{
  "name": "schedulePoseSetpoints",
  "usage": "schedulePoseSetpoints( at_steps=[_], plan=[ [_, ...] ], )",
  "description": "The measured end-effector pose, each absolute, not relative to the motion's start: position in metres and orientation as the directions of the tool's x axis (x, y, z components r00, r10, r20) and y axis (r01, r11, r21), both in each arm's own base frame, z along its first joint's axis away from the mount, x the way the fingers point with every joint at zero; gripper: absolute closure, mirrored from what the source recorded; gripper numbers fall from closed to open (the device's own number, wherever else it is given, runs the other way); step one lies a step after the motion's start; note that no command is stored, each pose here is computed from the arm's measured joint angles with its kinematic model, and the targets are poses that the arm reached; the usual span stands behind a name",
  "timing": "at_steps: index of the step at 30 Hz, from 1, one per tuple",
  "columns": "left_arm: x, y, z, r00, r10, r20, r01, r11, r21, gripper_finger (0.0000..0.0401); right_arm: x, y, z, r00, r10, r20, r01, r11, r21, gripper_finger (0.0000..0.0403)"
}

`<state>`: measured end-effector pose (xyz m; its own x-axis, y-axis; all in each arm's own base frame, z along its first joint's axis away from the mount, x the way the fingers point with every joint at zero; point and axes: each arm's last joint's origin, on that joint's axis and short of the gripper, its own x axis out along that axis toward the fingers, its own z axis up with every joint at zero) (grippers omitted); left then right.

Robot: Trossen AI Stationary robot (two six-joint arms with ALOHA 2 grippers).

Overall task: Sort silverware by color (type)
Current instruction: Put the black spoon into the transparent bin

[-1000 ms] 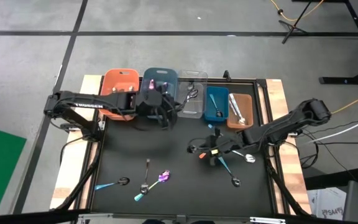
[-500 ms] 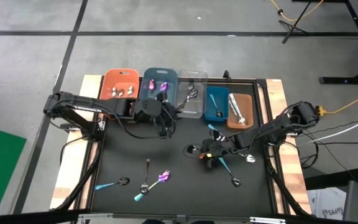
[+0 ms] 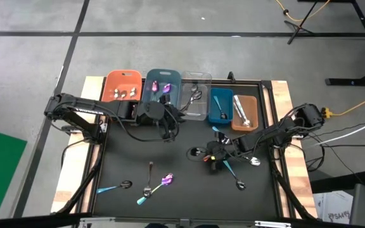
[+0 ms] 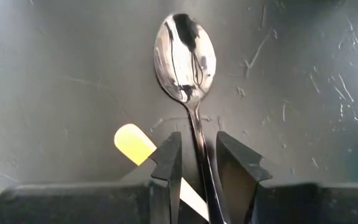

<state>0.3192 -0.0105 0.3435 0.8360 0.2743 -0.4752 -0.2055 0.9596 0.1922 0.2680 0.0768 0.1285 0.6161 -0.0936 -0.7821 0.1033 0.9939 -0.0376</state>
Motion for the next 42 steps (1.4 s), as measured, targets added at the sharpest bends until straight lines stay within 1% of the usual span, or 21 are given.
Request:
schedulePoseSetpoints(
  at_steps=[19,24,27,32,38,42],
  plan=[
    [0.319,-0.011,0.343,0.837,0.271,-0.476,-0.206,0.961,0.186,0.0300,0.265,0.076,0.122,0.575,-0.107,-0.811,0.102,0.993,-0.059,0.0315],
    [0.319,-0.012,0.343,0.838,0.261,-0.480,-0.218,0.965,0.145,0.0300,0.268,0.077,0.113,0.558,-0.111,-0.822,0.112,0.992,-0.059,0.0315],
    [0.318,-0.016,0.342,0.834,0.252,-0.490,-0.204,0.967,0.150,0.0300,0.268,0.077,0.112,0.557,-0.112,-0.823,0.141,0.989,-0.039,0.0315],
    [0.315,-0.027,0.339,0.823,0.226,-0.521,-0.165,0.973,0.161,0.0300,0.269,0.077,0.112,0.558,-0.110,-0.823,0.145,0.989,-0.034,0.0315],
    [0.306,-0.042,0.348,0.847,0.183,-0.499,-0.121,0.981,0.155,0.0300,0.270,0.077,0.112,0.573,-0.101,-0.813,0.144,0.989,-0.022,0.0316],
    [0.294,-0.048,0.358,0.864,0.165,-0.477,-0.105,0.983,0.150,0.0300,0.270,0.078,0.113,0.579,-0.100,-0.809,0.145,0.989,-0.018,0.0334]
  ],
)
